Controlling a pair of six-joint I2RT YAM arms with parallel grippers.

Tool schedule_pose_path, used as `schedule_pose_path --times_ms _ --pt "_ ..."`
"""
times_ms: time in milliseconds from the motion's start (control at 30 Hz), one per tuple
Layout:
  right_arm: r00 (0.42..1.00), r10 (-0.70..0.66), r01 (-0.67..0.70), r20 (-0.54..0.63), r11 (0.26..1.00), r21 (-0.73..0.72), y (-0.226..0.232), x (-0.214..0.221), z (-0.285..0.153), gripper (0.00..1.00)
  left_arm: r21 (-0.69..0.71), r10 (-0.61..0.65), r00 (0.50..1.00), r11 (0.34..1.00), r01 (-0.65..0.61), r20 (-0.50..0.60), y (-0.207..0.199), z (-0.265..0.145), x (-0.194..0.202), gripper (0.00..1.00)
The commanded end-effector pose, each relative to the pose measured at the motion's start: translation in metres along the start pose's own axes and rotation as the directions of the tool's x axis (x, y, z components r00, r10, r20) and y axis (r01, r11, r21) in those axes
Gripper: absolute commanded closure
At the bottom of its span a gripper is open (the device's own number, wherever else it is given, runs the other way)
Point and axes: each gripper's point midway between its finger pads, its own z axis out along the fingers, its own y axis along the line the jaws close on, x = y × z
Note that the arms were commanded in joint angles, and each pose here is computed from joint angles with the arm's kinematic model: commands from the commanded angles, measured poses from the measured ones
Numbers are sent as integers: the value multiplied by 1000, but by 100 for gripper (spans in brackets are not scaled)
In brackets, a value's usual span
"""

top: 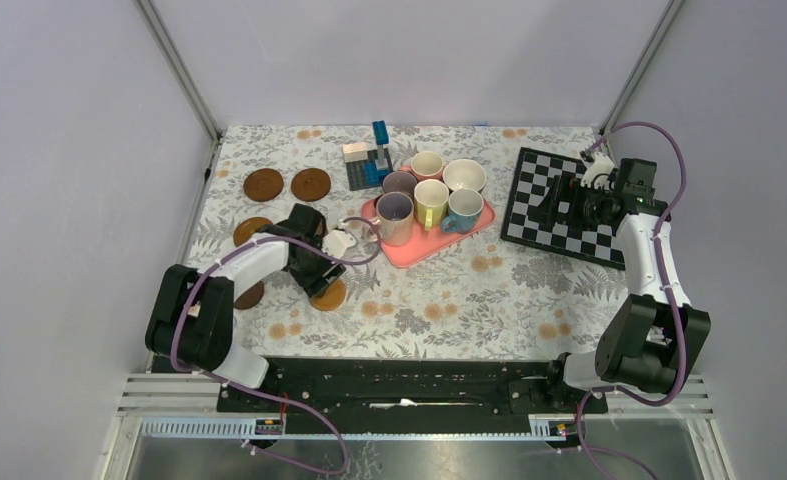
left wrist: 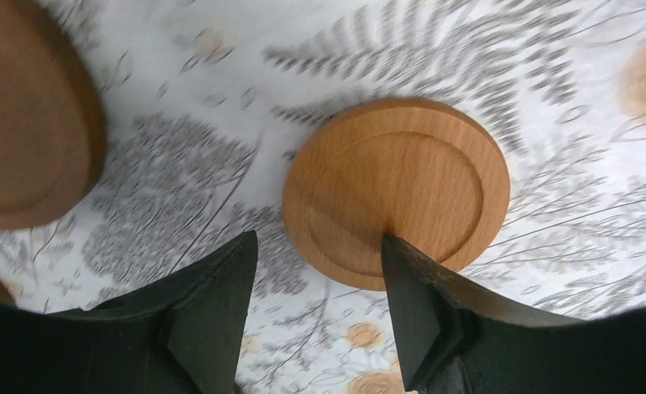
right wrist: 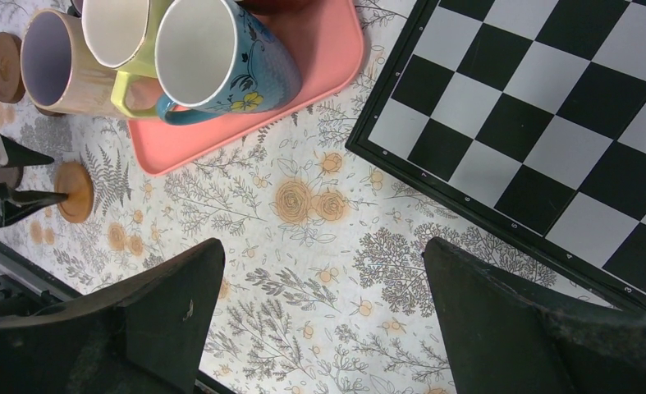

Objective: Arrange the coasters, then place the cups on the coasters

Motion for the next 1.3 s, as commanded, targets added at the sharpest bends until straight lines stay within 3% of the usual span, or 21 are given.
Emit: schedule_pose_path --times_ms 0,433,733,967,1167,1267 --pt "998 -41 42 52 999 -17 8 -11 -9 2 -58 -5 999 998 3 -32 28 -9 24 38" --pt "997 -50 51 51 998 -20 9 -10 -9 2 -112 -87 996 990 85 -22 68 -24 41 38" --pt "997 -52 53 50 998 -24 9 -10 -9 2 -92 -136 990 986 138 28 77 -32 23 38" --pt "997 -66 67 51 998 -22 10 -11 -11 2 -52 -167 982 984 173 93 81 -63 10 37" --pt "996 -80 81 48 996 -28 13 -11 -14 2 -66 -255 966 964 258 50 92 -77 51 35" --pt "996 -81 83 46 996 -33 13 -9 -13 2 -70 -314 949 946 315 22 101 -80 80 28"
